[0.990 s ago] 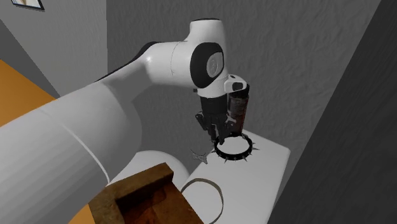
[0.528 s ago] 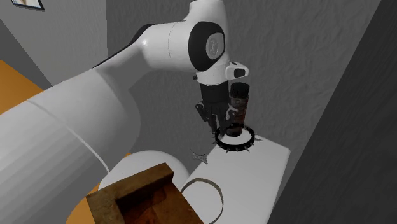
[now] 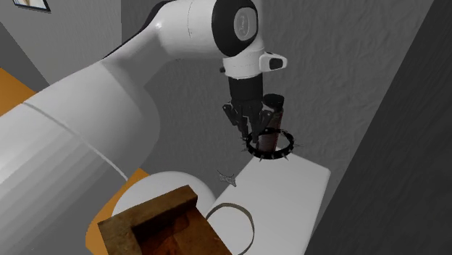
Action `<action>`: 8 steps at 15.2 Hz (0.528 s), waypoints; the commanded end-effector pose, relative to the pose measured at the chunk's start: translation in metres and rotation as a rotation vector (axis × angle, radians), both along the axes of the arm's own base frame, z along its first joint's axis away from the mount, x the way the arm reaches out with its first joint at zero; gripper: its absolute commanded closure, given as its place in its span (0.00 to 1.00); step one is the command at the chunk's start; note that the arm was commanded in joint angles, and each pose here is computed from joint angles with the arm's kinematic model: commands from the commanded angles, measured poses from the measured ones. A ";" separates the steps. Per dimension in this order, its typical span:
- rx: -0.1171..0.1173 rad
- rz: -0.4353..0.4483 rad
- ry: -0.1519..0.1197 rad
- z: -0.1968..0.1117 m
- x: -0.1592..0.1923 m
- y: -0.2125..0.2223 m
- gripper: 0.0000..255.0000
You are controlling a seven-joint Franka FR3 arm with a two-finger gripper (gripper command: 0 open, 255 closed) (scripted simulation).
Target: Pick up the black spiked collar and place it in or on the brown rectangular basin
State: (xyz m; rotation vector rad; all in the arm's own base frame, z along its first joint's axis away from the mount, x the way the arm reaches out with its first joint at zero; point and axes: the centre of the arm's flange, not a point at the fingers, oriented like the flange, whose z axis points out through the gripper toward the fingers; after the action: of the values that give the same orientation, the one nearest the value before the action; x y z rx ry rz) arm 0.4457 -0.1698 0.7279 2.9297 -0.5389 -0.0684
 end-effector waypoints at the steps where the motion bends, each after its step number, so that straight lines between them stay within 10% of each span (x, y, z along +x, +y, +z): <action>1: 0.000 0.000 0.000 0.011 -0.001 0.001 1.00; 8: 0.000 0.000 0.000 0.023 -0.049 0.022 1.00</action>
State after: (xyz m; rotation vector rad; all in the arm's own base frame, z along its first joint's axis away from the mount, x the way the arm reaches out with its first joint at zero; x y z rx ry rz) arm 0.4088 -0.1532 0.7506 2.9301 -0.5392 -0.0681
